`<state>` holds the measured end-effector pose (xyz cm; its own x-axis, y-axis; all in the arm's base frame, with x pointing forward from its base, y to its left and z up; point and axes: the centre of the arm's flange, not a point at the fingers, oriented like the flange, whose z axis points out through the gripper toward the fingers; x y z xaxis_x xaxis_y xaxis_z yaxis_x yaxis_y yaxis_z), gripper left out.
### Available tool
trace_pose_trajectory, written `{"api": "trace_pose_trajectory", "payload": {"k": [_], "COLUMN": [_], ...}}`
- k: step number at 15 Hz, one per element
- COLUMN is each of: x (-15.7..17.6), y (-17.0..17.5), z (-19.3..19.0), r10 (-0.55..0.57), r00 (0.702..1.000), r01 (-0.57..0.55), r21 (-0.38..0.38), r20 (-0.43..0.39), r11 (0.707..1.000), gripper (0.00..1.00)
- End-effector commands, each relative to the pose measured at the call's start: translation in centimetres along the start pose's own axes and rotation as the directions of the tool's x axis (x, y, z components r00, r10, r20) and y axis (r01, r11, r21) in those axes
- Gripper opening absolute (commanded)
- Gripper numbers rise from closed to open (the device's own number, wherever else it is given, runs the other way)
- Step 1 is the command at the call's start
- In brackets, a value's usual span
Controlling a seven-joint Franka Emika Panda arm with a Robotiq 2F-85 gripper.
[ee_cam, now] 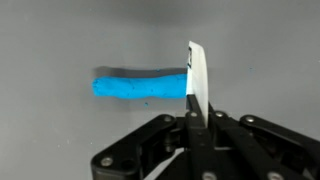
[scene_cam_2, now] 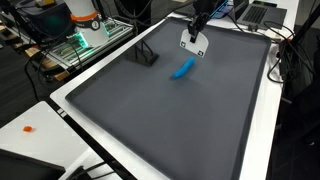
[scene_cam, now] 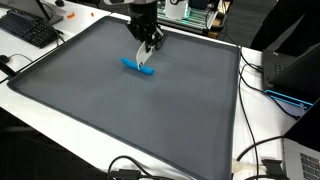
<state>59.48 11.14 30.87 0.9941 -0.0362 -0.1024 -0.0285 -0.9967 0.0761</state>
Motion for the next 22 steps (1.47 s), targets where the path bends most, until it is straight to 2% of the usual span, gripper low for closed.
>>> {"api": "trace_pose_trajectory", "payload": {"k": [1,12,18,22], "x": [1.3,0.8,0.6,0.3], "y": [0.4,0.7,0.2,0.2], "z": [0.4,2.4,4.2,5.2], "r10": [-0.069,-0.083,-0.092,-0.116], "r00": [0.997,0.996,0.995,0.99], "r01": [0.07,0.084,0.094,0.117], "r21": [-0.013,0.049,0.046,0.005], "r20": [0.016,-0.012,-0.047,-0.083], "r11": [0.997,0.995,0.994,0.993], "gripper": [0.01,0.01,0.01,0.01]}}
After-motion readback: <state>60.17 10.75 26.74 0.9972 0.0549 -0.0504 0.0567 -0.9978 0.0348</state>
